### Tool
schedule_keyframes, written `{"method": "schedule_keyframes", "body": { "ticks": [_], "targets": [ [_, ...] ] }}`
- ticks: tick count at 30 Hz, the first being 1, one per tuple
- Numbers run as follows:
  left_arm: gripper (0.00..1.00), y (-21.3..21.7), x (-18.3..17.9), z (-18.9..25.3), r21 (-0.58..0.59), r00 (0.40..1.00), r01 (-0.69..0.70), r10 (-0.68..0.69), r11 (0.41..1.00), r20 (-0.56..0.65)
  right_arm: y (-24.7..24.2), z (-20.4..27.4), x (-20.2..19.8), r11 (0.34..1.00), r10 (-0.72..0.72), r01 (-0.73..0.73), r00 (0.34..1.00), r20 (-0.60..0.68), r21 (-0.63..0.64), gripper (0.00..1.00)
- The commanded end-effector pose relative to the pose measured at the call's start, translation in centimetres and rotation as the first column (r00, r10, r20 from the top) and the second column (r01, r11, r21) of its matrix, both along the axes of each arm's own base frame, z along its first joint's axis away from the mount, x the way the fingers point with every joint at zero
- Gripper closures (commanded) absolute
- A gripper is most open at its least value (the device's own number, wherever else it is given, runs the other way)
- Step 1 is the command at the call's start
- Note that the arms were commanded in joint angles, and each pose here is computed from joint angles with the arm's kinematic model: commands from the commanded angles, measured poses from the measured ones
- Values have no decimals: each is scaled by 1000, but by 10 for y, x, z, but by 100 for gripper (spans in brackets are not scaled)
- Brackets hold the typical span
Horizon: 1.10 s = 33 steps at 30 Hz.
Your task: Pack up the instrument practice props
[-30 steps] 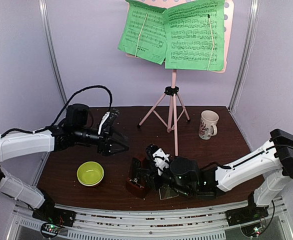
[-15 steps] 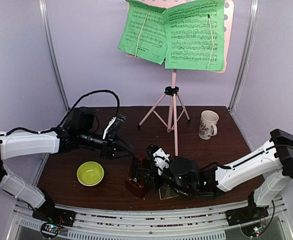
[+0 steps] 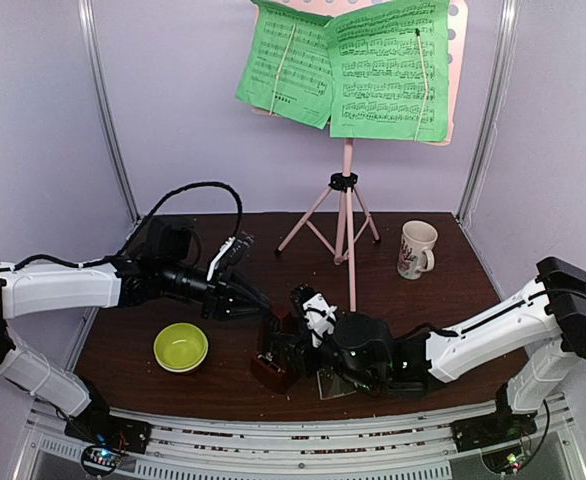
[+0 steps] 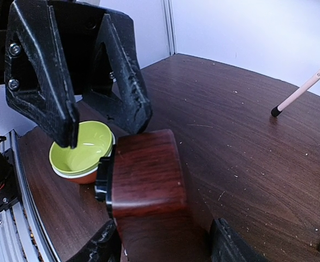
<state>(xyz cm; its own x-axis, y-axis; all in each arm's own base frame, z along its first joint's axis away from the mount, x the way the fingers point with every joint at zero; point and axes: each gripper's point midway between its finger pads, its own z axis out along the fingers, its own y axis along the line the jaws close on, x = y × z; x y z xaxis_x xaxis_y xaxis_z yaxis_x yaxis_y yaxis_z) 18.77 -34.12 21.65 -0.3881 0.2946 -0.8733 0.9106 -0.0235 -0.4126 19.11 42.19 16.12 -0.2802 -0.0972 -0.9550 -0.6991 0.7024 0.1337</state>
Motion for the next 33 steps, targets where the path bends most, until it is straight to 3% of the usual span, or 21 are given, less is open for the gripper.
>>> {"method": "schedule_keyframes", "body": {
  "ticks": [1, 13, 21, 25, 28, 30, 33],
  "targets": [
    [67, -4, -1, 11, -36, 999, 26, -25, 999, 38, -2, 0, 12, 999, -54, 54, 999, -5, -4, 44],
    [69, -4, -1, 11, -34, 999, 23, -22, 999, 41, -6, 4, 19, 996, -85, 85, 996, -10, 13, 40],
    [67, -3, 6, 10, -11, 997, -16, 17, 1000, 71, -8, 7, 18, 996, -81, 81, 997, -9, 22, 28],
    [60, 2, 18, 14, 12, 986, -105, 103, 994, 135, -13, 15, 13, 998, -54, 54, 999, 1, 33, 13],
    [44, 8, 30, 25, 13, 963, -196, 190, 981, 192, -24, 24, 6, 999, -28, 28, 1000, 9, 43, 3],
    [30, 15, 36, 39, -29, 940, -267, 267, 963, 212, -38, 34, 1, 998, -19, 18, 1000, 10, 52, 0],
    [20, 26, 34, 64, -106, 907, -337, 352, 936, 232, -63, 42, -1, 997, -58, 57, 998, 10, 55, 0]
  ]
}}
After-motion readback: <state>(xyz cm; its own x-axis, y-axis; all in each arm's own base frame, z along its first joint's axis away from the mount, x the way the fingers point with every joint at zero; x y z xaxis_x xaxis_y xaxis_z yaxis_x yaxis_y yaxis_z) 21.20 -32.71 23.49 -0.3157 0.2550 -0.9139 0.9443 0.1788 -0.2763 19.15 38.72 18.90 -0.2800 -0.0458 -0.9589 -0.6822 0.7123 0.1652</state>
